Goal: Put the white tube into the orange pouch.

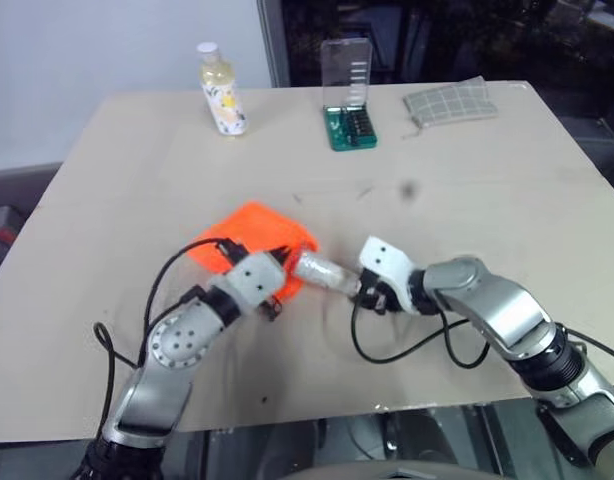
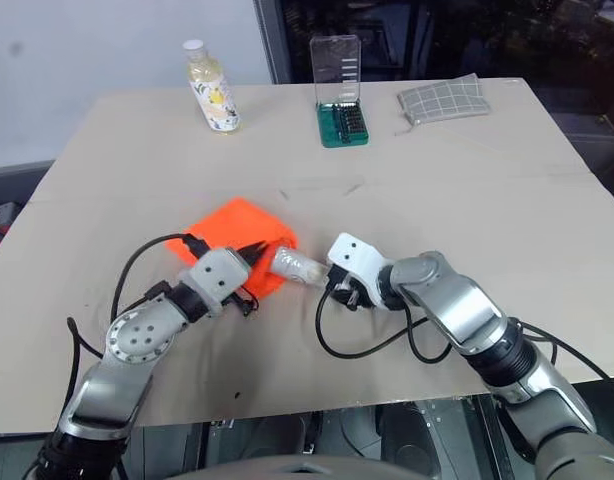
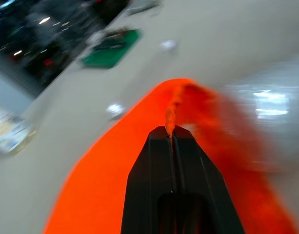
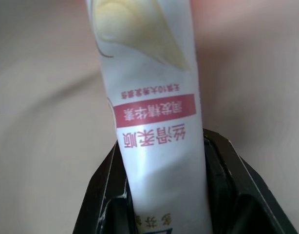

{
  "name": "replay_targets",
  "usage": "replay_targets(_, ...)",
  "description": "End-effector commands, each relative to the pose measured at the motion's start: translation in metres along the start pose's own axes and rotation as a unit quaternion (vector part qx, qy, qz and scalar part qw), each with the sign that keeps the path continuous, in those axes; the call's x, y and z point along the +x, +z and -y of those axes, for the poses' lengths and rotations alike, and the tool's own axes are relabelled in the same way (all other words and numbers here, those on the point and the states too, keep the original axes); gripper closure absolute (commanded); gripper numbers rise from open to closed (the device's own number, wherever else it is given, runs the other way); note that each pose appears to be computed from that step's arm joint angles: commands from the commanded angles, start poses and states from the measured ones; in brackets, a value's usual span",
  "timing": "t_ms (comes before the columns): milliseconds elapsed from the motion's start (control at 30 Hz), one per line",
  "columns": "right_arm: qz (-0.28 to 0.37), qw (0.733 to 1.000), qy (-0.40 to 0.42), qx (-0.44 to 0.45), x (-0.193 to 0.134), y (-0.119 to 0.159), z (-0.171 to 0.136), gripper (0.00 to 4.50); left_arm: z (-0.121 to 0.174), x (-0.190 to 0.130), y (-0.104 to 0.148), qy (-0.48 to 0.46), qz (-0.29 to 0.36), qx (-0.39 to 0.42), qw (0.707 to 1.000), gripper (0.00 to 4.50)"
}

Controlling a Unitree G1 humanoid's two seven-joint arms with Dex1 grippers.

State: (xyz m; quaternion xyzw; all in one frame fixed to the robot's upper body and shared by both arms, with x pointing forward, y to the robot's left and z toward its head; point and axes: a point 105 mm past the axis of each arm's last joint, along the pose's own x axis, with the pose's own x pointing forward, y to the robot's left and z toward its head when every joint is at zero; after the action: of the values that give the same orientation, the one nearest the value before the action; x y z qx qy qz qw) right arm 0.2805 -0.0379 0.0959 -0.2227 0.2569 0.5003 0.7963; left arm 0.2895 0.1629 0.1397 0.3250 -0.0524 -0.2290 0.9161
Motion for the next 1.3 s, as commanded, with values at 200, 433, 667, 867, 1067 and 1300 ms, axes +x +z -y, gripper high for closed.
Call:
replay_targets(200,0.044,0.999,-0.028,0.004,-0.003,0.012,0.001,2.97,-0.004,-0.011,-0.018,-0.004,-0.017,-0.137,0.99,4.5)
replay_targets(433,0.031,0.999,-0.035,-0.001,0.001,0.005,-0.001,0.68,-0.017,-0.011,-0.03,-0.004,-0.034,-0.238,0.971,4.5)
replay_targets(667,0.049,0.998,-0.046,0.008,0.001,0.004,0.001,0.68,-0.019,-0.01,-0.034,-0.018,-0.041,-0.253,0.966,4.5)
replay_targets(867,0.03,0.999,-0.041,-0.018,0.004,-0.011,-0.003,0.68,-0.019,-0.005,-0.029,-0.024,-0.031,-0.262,0.964,4.5)
replay_targets(1067,0.055,0.998,-0.032,-0.028,-0.002,-0.001,-0.007,2.82,-0.014,-0.004,-0.022,-0.033,-0.025,-0.266,0.963,4.5)
replay_targets(1300,0.089,0.995,-0.031,-0.041,-0.012,0.022,-0.01,3.9,-0.013,-0.002,-0.008,-0.034,-0.01,-0.279,0.96,4.5)
